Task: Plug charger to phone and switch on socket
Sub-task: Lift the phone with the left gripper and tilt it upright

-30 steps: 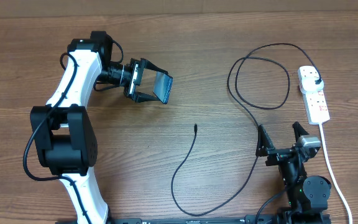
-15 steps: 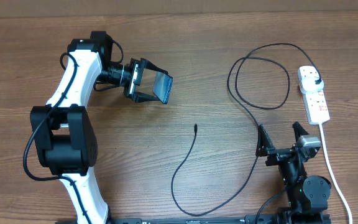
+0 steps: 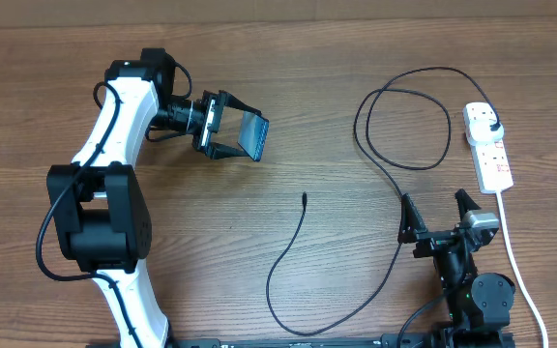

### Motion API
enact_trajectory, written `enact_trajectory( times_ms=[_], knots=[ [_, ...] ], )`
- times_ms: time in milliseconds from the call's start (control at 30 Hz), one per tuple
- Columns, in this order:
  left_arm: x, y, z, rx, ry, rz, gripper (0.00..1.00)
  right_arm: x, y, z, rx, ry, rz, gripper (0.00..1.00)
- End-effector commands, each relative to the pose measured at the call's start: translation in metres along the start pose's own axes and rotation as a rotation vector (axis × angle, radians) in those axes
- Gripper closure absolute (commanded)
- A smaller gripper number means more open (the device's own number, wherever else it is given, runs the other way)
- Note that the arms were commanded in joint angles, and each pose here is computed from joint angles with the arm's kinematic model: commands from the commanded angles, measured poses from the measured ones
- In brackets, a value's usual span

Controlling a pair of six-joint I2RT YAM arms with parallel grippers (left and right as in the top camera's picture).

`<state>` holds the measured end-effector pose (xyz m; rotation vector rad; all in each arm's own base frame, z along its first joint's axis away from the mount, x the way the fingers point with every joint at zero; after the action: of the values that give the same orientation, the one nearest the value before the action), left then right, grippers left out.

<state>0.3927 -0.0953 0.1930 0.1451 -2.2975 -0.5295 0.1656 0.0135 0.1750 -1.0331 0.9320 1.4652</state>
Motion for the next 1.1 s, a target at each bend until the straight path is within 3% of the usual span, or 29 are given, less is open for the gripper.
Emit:
enact_trajectory(
  times_ms=[0, 1067],
  knots=[
    [0.0104, 0.0079, -0.0131, 0.038, -0.059, 0.004, 0.96, 0.0021, -0.0002, -0.0015, 0.008, -0.007, -0.005, 0.0],
    [0.0096, 0.0076, -0.0116, 0.023, -0.056, -0.008, 0.96, 0.0021, -0.0002, -0.0015, 0.008, -0.007, -0.005, 0.0]
  ],
)
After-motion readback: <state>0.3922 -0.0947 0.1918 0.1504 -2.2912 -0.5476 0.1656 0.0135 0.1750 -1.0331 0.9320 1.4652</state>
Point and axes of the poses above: each gripper's point midway between its finger pads, its own y axis back along the fingers, its own z axis along the line the jaws close on, x = y × z, the point moved 8 cm from there along y, back along the fingers, and after that the axes turned 10 degrees about -y, right-handed, at the moved point
